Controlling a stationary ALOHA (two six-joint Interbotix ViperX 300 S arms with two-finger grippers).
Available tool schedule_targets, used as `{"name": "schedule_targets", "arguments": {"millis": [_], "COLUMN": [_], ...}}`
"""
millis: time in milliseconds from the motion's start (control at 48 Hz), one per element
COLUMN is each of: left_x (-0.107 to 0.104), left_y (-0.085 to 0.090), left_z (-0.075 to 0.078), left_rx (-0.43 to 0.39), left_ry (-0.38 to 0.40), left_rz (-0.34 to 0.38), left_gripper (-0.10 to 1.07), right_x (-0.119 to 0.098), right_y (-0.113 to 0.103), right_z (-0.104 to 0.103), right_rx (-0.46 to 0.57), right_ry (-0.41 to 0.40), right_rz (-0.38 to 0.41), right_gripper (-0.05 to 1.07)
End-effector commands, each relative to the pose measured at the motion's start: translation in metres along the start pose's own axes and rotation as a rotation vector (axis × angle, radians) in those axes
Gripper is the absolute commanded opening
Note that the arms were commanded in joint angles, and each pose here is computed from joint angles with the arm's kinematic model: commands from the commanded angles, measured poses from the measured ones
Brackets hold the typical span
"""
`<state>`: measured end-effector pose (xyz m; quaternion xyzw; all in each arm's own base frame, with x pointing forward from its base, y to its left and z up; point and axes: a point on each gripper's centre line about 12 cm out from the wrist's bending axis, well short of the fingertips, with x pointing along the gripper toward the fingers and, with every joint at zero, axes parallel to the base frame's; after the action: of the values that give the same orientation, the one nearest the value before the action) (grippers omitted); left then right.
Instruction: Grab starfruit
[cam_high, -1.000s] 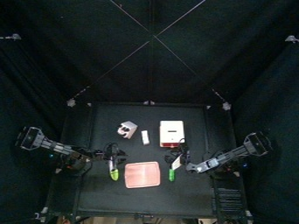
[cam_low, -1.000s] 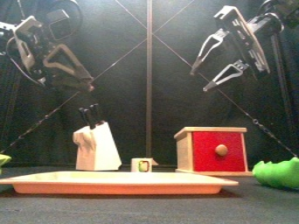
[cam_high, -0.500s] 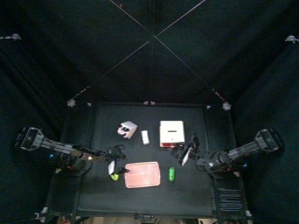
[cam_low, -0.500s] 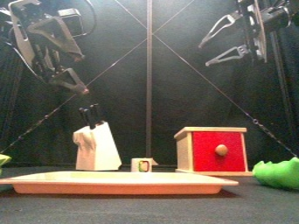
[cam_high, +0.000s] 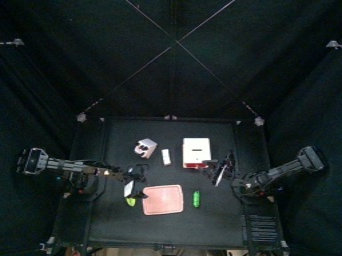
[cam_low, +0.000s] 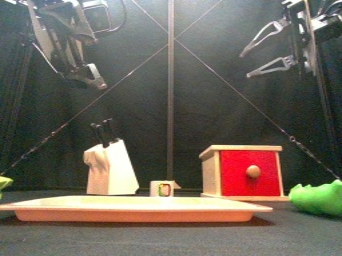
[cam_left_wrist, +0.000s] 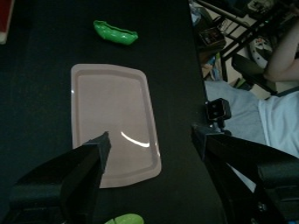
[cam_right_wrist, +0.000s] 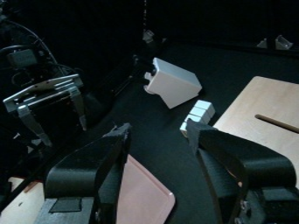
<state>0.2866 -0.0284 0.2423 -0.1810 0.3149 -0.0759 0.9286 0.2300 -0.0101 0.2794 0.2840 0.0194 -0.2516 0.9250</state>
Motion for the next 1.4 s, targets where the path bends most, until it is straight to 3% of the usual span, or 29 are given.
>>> {"name": "schedule_targets", "arguments": {"millis": [0, 104, 250, 438, 667, 896, 1208, 1375], "left_x": [-0.006, -0.015, -0.025, -0.034, -0.032, -0.024, 0.013, 0.034], "left_y": [-0.001, 0.006, 0.02, 0.03, 0.018, -0.001, -0.034, -0.041], "left_z": [0.011, 0.007, -0.001, -0.01, -0.031, -0.051, -0.088, -0.104], "left_rx": [0.001, -0.006, -0.039, -0.18, -0.429, -0.578, -0.797, -0.908], "left_ry": [-0.009, 0.049, 0.135, 0.195, 0.218, 0.201, 0.241, 0.261], "left_rz": [-0.002, 0.024, 0.132, 0.305, 0.47, 0.605, 0.725, 0.801], "left_gripper": [1.02, 1.01, 1.01, 1.01, 1.01, 1.01, 1.01, 1.02], "right_x": [0.0, -0.001, 0.0, 0.001, 0.001, 0.001, 0.001, 0.002], "right_y": [0.002, 0.003, 0.003, 0.002, 0.001, -0.001, -0.005, -0.006], "right_z": [0.003, 0.002, 0.001, -0.001, -0.002, -0.003, -0.006, -0.006], "right_rx": [0.018, 0.02, 0.022, 0.024, 0.022, 0.02, 0.025, 0.018], "right_ry": [-0.004, 0.002, 0.005, 0.014, 0.015, 0.018, 0.027, 0.023], "right_rz": [0.001, 0.001, -0.001, -0.011, -0.012, -0.019, -0.035, -0.035], "right_gripper": [0.87, 0.87, 0.87, 0.87, 0.87, 0.87, 0.87, 0.87]}}
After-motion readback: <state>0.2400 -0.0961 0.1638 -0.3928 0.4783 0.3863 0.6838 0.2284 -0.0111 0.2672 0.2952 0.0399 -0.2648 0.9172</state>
